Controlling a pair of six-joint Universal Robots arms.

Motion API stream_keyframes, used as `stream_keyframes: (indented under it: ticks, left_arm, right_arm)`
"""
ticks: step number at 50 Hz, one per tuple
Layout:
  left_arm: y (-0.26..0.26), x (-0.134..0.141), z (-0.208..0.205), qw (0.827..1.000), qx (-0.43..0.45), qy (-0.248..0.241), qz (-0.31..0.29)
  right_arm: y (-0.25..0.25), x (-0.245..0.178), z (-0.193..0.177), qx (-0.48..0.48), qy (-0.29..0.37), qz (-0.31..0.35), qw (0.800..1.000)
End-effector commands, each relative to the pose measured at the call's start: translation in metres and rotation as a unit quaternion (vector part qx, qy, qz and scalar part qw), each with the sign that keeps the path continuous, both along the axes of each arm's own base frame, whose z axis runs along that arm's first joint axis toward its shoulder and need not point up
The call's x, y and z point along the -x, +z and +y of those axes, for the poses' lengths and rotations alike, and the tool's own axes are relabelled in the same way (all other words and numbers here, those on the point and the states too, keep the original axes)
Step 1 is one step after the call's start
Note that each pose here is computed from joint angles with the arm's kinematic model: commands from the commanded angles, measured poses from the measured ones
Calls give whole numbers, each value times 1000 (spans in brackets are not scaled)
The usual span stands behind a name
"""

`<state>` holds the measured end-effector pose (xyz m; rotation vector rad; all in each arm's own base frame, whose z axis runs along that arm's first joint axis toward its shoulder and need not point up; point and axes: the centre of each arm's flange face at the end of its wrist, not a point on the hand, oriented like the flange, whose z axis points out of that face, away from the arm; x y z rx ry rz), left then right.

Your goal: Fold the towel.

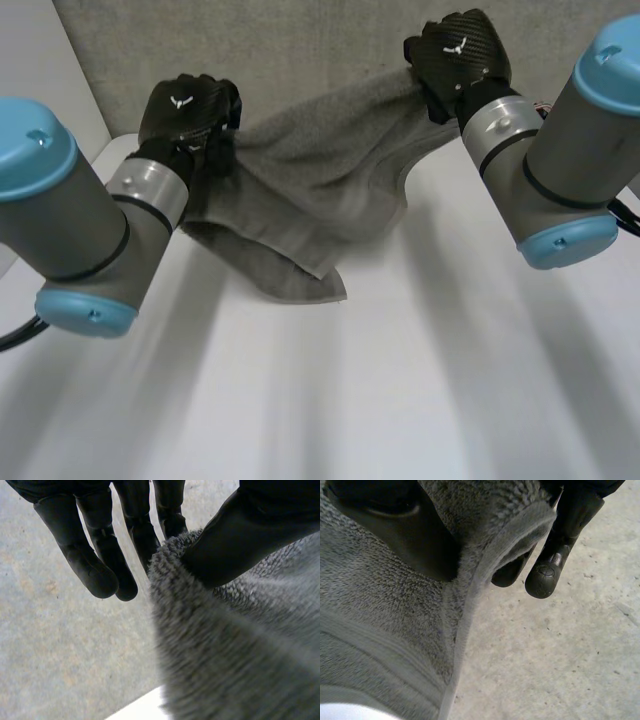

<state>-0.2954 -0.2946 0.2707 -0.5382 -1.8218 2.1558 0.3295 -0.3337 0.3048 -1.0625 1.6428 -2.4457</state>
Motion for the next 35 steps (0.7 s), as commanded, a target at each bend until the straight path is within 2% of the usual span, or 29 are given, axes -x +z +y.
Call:
stream_keyframes:
  ticks: [1,2,3,5,6,9,15,21,23,24,26,30,35]
  left_arm:
    - [-54,5,57,995,-86,-29,-43]
    - [-68,9,77,991,-107,-48,-58]
    - [-68,9,77,991,-107,-48,-58]
    - [-90,15,116,981,-147,-88,-91]
    - [-90,15,116,981,-147,-88,-91]
    - [-105,16,162,961,-201,-133,-137]
    - [-85,14,182,956,-215,-152,-132]
    - [-49,14,152,975,-171,-120,-74]
    - [-37,3,116,984,-154,-74,-51]
    - [-37,3,116,984,-154,-74,-51]
    - [-28,-8,81,990,-136,-33,-32]
    - [-31,-8,52,992,-124,-13,-27]
    - [-57,6,12,991,-129,-4,-41]
  right_arm:
    - [-43,-3,16,-54,38,49,997]
    - [-53,-3,19,-65,48,69,994]
    - [-53,-3,19,-66,48,70,994]
    - [-70,-2,28,-89,57,126,986]
    - [-70,-2,28,-89,57,126,986]
    - [-88,4,37,-103,56,218,969]
    - [-96,8,41,-102,44,258,960]
    - [-102,12,46,-113,46,267,956]
    - [-106,16,51,-123,48,276,952]
    - [-106,16,51,-123,48,276,952]
    - [-109,23,61,-131,57,289,947]
    - [-111,28,74,-128,71,308,940]
    - [-113,36,97,-128,96,325,932]
